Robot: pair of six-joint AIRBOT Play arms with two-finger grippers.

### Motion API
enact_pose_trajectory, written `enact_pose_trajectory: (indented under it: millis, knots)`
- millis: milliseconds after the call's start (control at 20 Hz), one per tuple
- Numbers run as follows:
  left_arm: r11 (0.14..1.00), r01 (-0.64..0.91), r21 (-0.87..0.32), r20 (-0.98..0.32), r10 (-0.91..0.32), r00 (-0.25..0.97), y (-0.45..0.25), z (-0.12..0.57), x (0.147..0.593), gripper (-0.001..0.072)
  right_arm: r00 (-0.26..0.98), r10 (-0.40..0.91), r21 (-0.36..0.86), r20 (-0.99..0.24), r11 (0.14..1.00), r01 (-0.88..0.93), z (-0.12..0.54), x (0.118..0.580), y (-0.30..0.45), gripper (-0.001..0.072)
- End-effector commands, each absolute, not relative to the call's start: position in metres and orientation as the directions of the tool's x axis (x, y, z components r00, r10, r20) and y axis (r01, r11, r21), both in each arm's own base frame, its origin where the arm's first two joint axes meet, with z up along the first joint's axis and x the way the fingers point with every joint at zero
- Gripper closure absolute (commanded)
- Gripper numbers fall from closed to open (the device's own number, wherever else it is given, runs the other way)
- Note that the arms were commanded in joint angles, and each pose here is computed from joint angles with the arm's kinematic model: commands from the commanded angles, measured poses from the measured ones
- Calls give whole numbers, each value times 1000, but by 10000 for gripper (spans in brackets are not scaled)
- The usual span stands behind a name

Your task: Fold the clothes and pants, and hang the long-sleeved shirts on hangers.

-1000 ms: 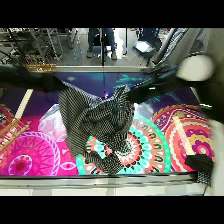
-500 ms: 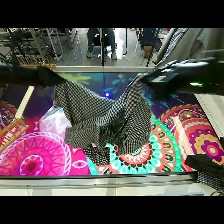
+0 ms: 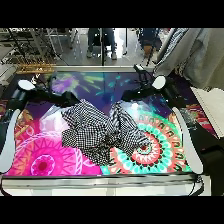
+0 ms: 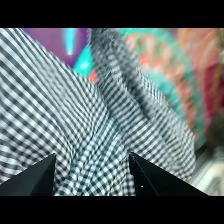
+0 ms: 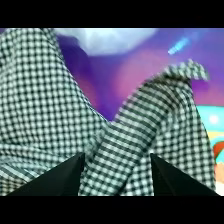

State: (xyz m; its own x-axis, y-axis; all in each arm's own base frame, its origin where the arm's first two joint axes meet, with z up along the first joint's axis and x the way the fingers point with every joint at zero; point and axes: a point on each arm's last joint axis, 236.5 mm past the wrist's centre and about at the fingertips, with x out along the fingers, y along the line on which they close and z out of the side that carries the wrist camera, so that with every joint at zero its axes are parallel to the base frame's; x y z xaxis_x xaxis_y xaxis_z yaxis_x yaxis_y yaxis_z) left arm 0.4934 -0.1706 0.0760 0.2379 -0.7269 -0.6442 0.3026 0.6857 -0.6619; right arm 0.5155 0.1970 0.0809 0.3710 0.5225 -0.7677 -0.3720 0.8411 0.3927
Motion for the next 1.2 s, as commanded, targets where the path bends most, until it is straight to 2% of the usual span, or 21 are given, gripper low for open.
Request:
enact_pose_trajectory:
  millis: [0, 100, 200, 350, 400, 550, 650, 700, 800, 850, 1000, 1150]
  knots:
    - [717, 427, -551, -730, -662, 169, -208, 66, 468, 254, 225, 515, 431, -827, 839, -333, 54, 490, 171, 251]
    - [712, 482, -510, -749, -644, 160, -257, 67, 453, 240, 192, 524, 449, -830, 831, -329, 50, 475, 181, 267]
    - [758, 481, -441, -773, -593, 226, -298, 57, 454, 175, 155, 523, 456, -838, 827, -328, 37, 464, 201, 267]
    - [829, 467, -307, -833, -472, 289, -320, 26, 455, 169, 233, 526, 445, -818, 835, -324, 38, 478, 225, 266]
    - [847, 443, -295, -857, -439, 269, -319, 12, 452, 169, 255, 538, 458, -803, 832, -314, 41, 482, 230, 265]
    - [841, 410, -354, -886, -442, 142, -333, -25, 430, 169, 272, 531, 448, -803, 837, -314, 42, 486, 227, 262]
    - [867, 338, -367, -899, -424, 112, -332, -46, 428, 169, 273, 502, 416, -821, 853, -315, 37, 487, 220, 261]
    - [876, 311, -369, -904, -416, 97, -332, -55, 427, 207, 275, 487, 406, -829, 862, -304, 35, 487, 217, 256]
    - [887, 295, -355, -916, -393, 77, -323, -66, 427, 568, 265, 473, 396, -840, 869, -296, 33, 485, 214, 218]
    - [889, 291, -354, -919, -388, 68, -317, -65, 427, 689, 253, 471, 397, -845, 870, -293, 31, 482, 213, 207]
    - [876, 336, -347, -920, -387, 59, -289, -38, 428, 693, 233, 471, 414, -851, 874, -255, 23, 481, 215, 207]
    - [857, 391, -336, -912, -401, 94, -262, 10, 427, 692, 216, 535, 490, -817, 841, -229, 13, 484, 237, 205]
